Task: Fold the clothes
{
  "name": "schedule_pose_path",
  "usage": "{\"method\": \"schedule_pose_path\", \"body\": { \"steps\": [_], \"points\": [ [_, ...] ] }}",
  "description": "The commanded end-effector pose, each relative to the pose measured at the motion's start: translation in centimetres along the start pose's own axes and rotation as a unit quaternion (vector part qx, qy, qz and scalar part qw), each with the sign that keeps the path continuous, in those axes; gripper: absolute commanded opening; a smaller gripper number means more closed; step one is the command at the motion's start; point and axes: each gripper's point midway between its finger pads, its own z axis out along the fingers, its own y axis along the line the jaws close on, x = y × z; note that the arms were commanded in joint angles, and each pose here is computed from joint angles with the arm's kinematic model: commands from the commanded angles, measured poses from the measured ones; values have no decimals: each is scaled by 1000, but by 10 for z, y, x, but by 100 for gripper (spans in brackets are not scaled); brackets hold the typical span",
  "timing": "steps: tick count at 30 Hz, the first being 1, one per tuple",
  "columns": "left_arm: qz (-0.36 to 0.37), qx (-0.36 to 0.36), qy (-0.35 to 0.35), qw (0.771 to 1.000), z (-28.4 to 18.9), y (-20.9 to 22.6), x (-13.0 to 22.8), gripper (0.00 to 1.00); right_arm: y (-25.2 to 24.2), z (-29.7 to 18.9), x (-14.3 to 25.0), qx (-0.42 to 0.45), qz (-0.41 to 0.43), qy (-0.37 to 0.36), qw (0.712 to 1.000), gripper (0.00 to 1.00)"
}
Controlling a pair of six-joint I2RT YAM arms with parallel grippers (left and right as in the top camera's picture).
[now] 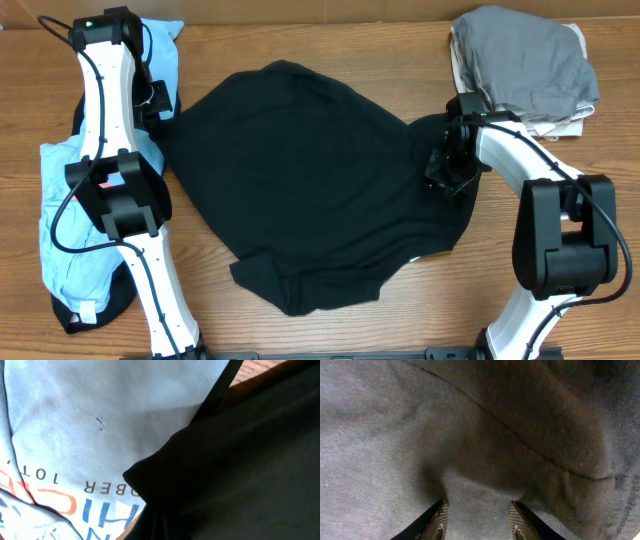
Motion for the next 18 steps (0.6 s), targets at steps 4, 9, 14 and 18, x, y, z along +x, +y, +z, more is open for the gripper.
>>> {"method": "schedule_pose_path", "body": {
  "steps": [4, 9, 14, 18],
  "points": [
    [2, 3, -30, 1000, -6, 1, -12, 4, -19, 41, -21, 58, -6, -27, 998, 42],
    [1, 34, -43, 998, -7, -10, -20, 4, -14, 72, -55, 53, -30, -79, 995, 44],
    [1, 92, -43, 995, -10, -30, -21, 4, -2, 103, -86, 31, -45, -123, 991, 44],
    [3, 137, -26, 990, -11, -47, -14, 4, 12, 105, -115, 17, -65, -162, 984, 44]
  ]
}}
